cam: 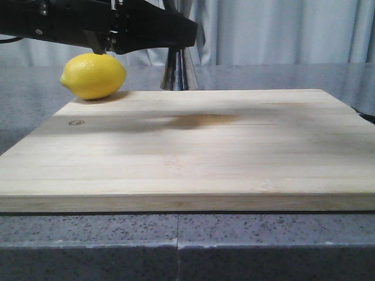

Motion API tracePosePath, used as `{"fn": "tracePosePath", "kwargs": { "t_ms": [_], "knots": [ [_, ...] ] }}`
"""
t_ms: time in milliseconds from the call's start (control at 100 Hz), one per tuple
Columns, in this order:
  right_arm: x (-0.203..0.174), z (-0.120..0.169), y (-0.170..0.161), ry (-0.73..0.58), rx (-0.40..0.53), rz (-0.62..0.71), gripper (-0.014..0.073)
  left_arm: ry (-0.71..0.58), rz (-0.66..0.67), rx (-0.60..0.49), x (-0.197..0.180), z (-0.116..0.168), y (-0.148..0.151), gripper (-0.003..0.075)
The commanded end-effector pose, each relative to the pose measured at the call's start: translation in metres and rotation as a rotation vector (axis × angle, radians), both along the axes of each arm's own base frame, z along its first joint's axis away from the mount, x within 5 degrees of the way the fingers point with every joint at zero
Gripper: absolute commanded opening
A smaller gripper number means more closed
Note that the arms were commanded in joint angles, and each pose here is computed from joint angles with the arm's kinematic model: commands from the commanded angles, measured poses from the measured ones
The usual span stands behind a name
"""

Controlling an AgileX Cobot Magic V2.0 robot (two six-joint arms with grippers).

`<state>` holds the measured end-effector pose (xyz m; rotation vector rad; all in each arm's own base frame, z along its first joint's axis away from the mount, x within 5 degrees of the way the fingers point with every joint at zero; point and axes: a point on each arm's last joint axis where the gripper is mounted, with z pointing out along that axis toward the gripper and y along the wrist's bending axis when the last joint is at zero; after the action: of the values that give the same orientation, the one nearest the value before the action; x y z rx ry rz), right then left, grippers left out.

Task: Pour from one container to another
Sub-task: 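Tilt the beaker with the right gripper, pouring liquid into the jigger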

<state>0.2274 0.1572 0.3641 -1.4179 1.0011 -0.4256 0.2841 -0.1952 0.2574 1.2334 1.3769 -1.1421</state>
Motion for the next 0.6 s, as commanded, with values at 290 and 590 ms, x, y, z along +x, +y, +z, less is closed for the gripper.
{"fn": "tracePosePath", "kwargs": {
  "t_ms": [290, 590],
  "knots": [
    [-0.0072, 0.0219, -0.0028, -0.093, -0.003, 0.023, 0.0225, -0.043, -0.056, -0.141, -0.0102, 0.0346, -0.0007, 0.0073],
    [-0.0073, 0.0216, -0.0028, -0.109, -0.028, 0.027, 0.0225, -0.043, -0.056, -0.141, -0.0102, 0.0346, -0.0007, 0.0072]
  ]
}}
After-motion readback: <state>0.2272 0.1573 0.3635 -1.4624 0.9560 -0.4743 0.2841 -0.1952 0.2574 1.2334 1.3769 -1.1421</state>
